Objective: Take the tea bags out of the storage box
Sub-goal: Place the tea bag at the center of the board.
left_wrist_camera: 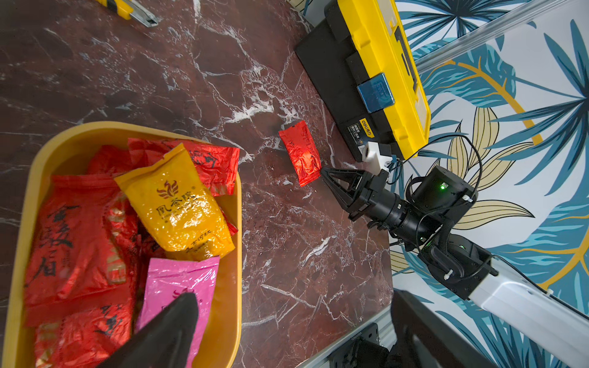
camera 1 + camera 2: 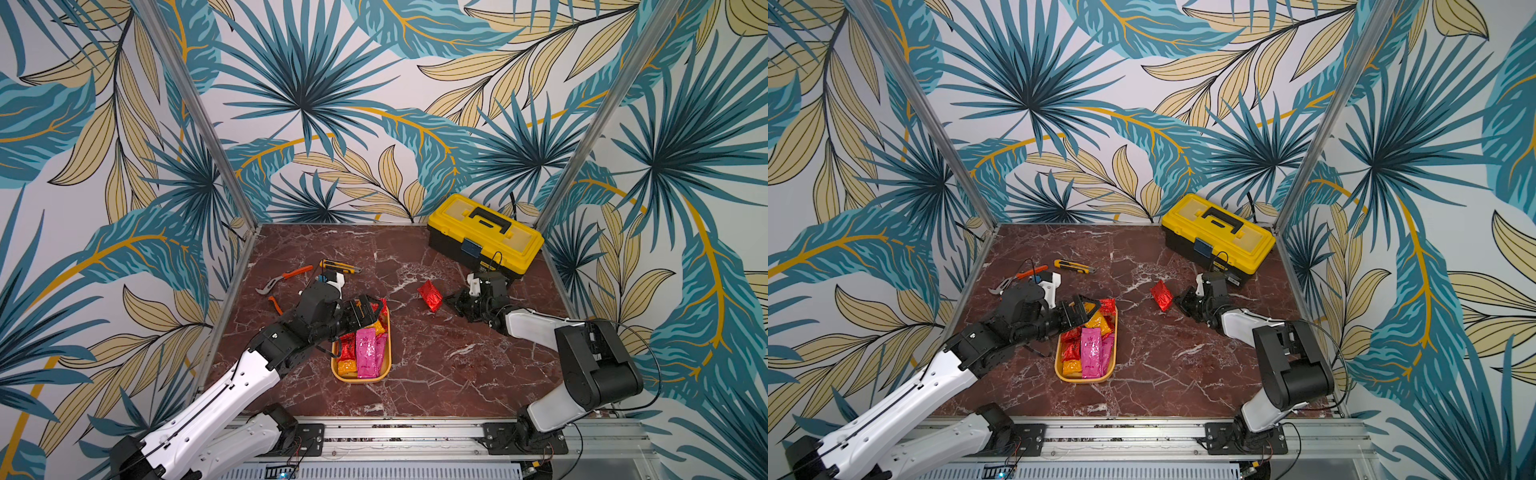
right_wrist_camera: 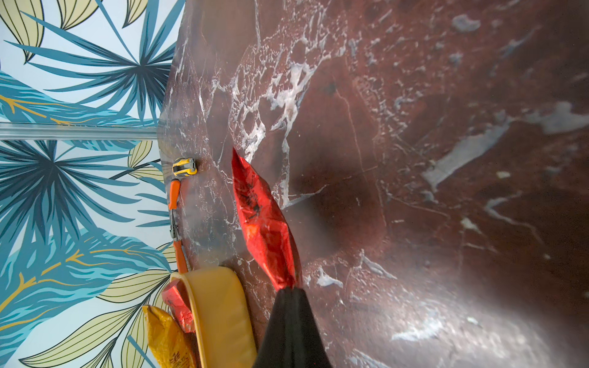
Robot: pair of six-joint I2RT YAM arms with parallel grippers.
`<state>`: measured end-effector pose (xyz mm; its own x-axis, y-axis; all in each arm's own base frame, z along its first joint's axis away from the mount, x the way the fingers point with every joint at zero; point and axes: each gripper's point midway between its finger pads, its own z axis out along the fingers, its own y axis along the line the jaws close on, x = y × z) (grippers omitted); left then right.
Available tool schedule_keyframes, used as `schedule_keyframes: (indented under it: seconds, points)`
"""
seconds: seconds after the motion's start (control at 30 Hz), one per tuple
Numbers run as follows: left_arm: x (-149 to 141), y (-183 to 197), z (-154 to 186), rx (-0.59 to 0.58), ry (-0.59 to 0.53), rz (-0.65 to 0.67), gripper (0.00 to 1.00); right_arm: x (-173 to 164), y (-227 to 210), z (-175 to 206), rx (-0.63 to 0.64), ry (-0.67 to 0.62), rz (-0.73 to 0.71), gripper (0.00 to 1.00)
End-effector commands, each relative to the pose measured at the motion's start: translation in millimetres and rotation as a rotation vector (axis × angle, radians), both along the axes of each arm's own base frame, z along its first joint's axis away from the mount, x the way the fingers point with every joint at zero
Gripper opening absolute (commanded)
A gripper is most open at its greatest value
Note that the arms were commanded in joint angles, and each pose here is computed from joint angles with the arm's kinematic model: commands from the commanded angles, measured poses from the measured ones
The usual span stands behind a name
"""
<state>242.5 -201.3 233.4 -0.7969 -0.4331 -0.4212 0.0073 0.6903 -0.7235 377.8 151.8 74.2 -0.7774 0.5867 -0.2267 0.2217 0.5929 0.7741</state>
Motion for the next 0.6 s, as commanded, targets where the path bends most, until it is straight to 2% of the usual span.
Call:
schedule_keyframes:
  seconds: [0.0, 0.2, 0.27, 0.4, 0.5, 0.57]
  points:
    - [-2.8, 7.3, -12.3, 0.015, 0.023, 0.022, 1.00, -13.3, -0.8, -22.0, -0.040, 0.045, 0.027, 0.00]
    - [-3.0, 4.9, -14.6, 0.003, 0.029, 0.017, 1.00, -28.9, -3.7, -39.5, -0.067, 0.080, 0.046, 0.00]
    - [-2.7, 4.0, -14.2, -0.002, 0.029, 0.016, 1.00, -33.4, -5.1, -44.2, -0.081, 0.095, 0.051, 0.04]
    - [-2.8, 4.1, -12.7, -0.004, 0.028, 0.016, 1.00, -37.6, -8.4, -44.2, -0.106, 0.099, 0.056, 0.19]
    - [-3.7, 5.8, -12.9, 0.001, 0.029, 0.020, 1.00, -41.0, -18.8, -40.1, -0.169, 0.105, 0.034, 0.41]
    - [-4.5, 7.2, -12.7, 0.004, 0.028, 0.023, 1.00, -47.9, -37.6, -41.3, -0.270, 0.153, -0.015, 0.55]
